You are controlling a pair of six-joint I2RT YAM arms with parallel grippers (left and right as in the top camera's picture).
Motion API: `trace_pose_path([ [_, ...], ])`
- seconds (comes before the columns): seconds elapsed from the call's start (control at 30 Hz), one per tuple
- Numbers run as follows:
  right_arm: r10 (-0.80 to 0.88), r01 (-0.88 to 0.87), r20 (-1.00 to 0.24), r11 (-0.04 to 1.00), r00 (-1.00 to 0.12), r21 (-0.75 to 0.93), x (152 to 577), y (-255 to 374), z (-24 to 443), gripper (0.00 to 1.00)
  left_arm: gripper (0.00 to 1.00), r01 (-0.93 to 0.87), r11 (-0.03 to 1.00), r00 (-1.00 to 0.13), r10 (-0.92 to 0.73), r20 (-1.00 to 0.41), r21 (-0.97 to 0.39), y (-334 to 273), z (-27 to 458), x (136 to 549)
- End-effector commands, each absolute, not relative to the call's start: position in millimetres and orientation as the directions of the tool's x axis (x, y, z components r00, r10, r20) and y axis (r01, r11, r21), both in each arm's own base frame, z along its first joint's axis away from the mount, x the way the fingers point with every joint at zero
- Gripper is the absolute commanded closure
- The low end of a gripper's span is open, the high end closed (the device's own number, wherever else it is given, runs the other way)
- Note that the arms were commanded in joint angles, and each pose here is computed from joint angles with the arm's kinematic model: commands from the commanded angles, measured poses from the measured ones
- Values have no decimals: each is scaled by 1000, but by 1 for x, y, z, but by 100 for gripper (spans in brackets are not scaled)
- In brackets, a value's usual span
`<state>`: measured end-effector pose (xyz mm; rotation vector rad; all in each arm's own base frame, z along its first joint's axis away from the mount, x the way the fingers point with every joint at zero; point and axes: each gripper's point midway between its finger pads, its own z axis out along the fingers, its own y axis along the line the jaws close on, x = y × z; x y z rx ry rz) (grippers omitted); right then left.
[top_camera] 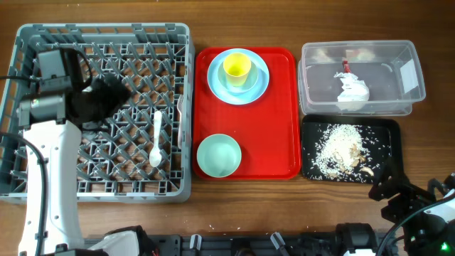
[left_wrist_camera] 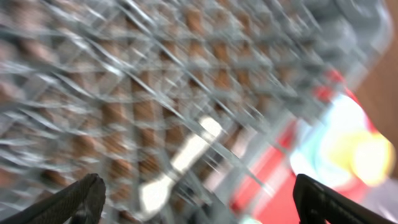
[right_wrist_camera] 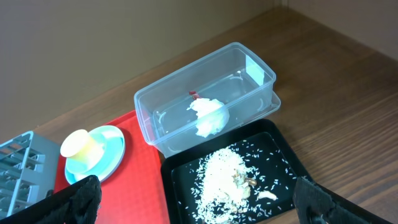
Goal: Sort waste into correct bins and load items into the dishwasher rack
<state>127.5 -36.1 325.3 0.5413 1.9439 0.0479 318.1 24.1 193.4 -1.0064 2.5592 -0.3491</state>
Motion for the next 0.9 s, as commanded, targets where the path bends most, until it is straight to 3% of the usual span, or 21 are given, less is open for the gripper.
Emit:
trace_pose_path([
  [0.0,399,345,-859,894,-321,286,126,-35,326,0,28,-395,774,-848,-515,-129,-494,-58,199,305],
  [0.1,399,346,-859,894,-321,286,126,-35,326,0,37,-212,861,-938,-312,-152,-463,-110,195,288],
  [0.2,399,345,-859,894,-321,286,126,-35,326,0,38,-43,932,-966,-131,-224,-360,-154,184,271],
  [0.27,399,345,-859,894,-321,286,126,-35,326,0,41,1,950,-964,-83,-254,-312,-176,178,260],
  [0.33,399,345,-859,894,-321,286,126,-35,326,0,50,69,960,-956,-14,-293,-271,-201,172,247],
  [0.5,399,346,-859,894,-321,286,126,-35,326,0,57,270,947,-921,201,-334,-175,-255,137,210],
  [0.63,399,346,-859,894,-321,286,126,-35,326,0,55,315,949,-885,293,-362,-1,-264,100,211],
  [0.87,399,346,-859,894,-321,286,126,-35,326,0,58,308,945,-894,327,-307,108,-263,57,218],
])
